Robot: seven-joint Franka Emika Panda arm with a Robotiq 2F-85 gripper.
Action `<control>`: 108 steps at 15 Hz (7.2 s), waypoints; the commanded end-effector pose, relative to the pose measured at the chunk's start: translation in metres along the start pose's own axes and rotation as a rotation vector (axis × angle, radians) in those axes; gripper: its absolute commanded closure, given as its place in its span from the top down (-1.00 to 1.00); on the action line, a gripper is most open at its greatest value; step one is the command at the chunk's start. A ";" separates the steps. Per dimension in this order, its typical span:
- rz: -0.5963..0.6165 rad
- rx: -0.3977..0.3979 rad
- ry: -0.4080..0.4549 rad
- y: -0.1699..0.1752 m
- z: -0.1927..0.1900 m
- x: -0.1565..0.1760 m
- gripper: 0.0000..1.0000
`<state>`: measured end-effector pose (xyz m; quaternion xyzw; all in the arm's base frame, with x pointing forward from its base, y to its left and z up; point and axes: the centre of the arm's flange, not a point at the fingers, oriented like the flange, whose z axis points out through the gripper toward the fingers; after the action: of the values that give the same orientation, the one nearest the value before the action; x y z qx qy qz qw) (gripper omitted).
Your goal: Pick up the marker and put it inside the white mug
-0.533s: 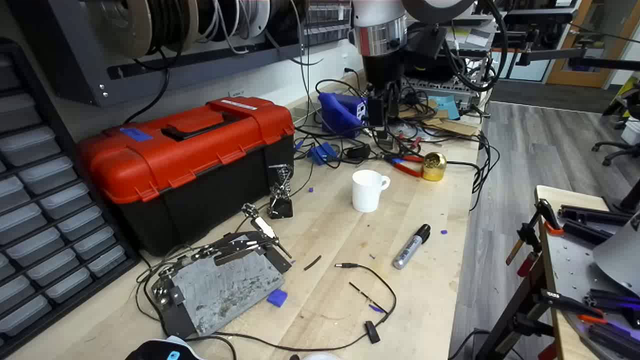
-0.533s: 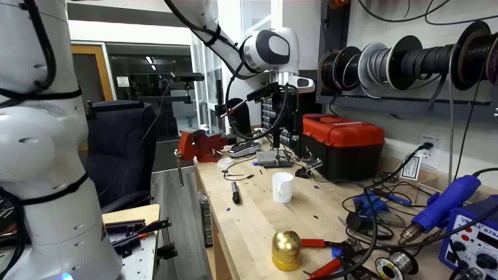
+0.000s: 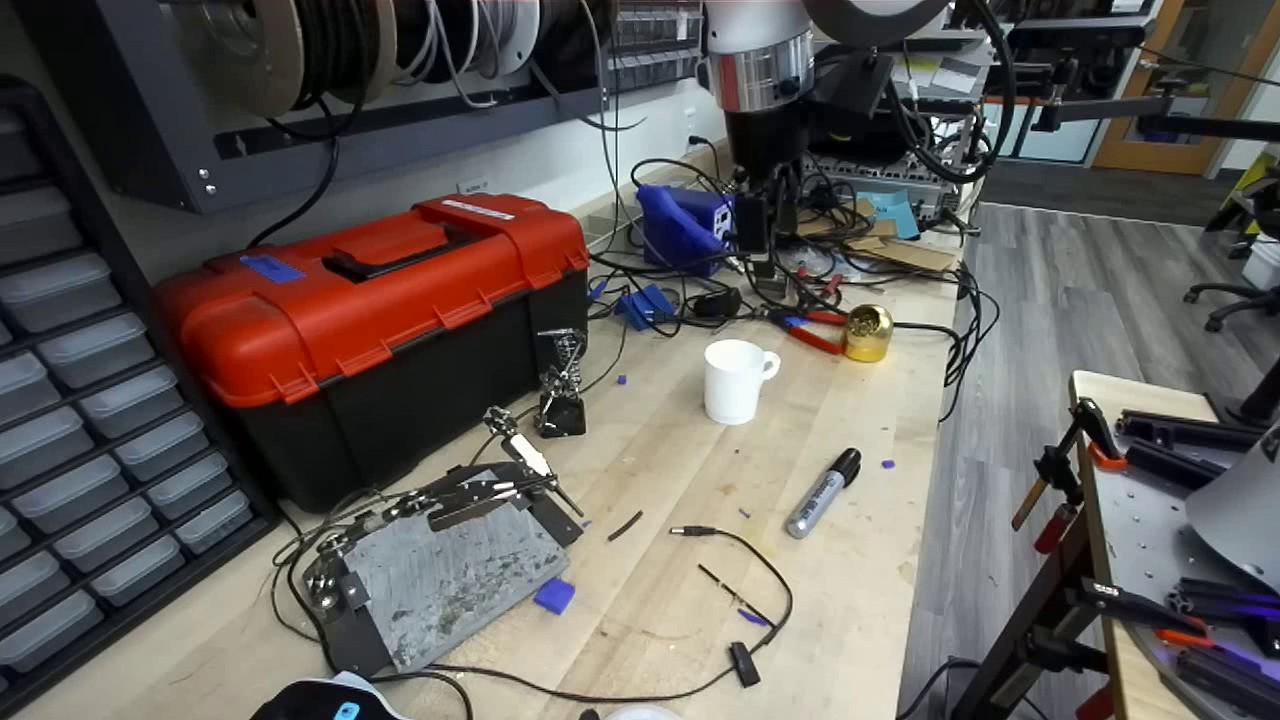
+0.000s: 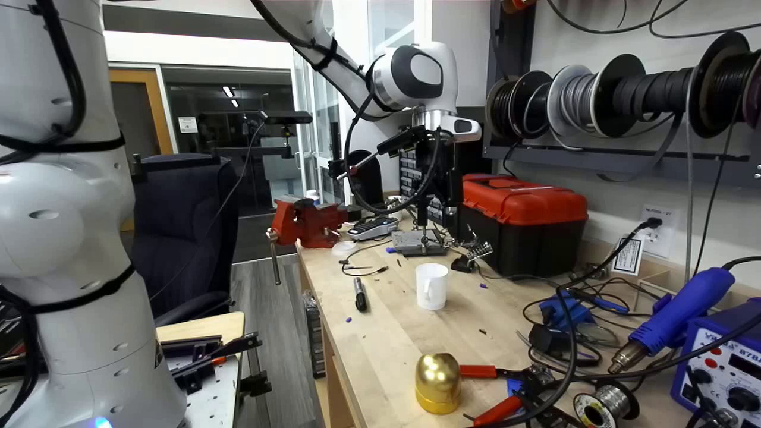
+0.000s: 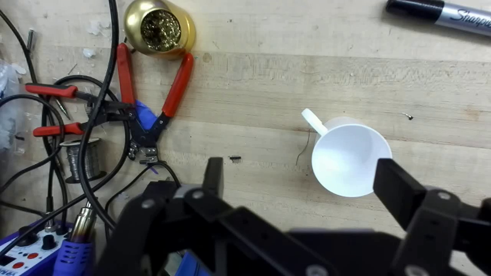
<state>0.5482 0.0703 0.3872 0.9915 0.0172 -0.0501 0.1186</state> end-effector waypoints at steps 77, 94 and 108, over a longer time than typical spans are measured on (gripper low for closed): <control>-1.243 0.199 0.227 -0.159 0.092 -0.107 1.00; -1.223 0.224 0.222 -0.167 0.150 -0.126 1.00; -1.227 0.225 0.248 -0.169 0.152 -0.101 -0.74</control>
<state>0.4175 0.1960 0.2058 0.8080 0.5877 0.0000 -0.0425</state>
